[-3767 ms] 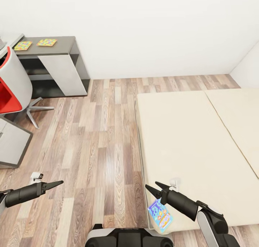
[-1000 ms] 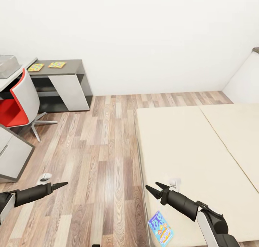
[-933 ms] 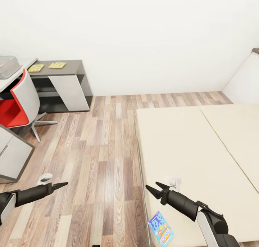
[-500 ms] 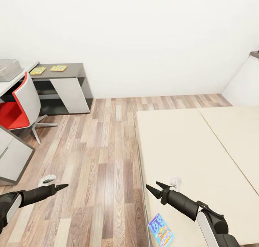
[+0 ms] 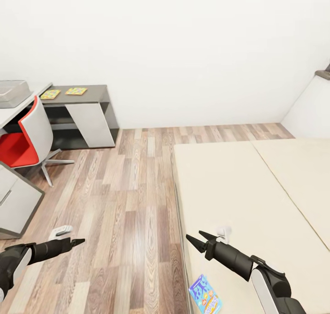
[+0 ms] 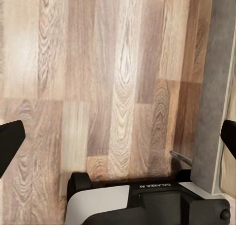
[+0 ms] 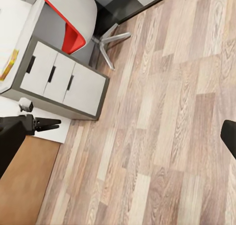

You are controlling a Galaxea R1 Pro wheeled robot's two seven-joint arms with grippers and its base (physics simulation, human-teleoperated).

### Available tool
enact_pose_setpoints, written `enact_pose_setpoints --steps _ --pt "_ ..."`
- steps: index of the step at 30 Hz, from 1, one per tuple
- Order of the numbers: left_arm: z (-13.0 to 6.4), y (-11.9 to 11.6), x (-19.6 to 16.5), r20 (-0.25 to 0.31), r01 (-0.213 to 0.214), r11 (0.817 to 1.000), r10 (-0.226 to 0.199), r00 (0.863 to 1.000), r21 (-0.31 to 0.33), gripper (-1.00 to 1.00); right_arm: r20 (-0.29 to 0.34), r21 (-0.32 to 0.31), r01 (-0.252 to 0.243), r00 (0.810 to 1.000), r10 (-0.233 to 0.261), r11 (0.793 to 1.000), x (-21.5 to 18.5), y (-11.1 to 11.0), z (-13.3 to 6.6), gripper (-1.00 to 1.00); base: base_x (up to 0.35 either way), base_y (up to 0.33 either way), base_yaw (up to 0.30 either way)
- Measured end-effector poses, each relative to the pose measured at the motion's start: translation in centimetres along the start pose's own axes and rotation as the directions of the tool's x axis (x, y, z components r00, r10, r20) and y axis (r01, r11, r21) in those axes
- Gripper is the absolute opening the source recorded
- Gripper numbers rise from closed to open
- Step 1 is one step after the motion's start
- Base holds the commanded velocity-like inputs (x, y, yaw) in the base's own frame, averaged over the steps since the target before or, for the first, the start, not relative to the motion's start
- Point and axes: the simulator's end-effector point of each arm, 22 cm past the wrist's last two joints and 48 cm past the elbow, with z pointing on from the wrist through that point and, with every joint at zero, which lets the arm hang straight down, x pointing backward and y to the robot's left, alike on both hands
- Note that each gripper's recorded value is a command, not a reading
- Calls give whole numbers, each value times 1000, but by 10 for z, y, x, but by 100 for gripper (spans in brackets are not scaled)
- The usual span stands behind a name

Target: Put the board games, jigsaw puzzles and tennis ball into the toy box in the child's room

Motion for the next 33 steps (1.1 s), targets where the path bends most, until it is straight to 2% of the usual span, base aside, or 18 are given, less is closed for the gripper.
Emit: enact_pose_setpoints --steps 33 --pt "-14 -12 -18 41 -28 1000 28 999 4 100 29 -12 32 999 -31 999 -15 13 -6 100 0 0 0"
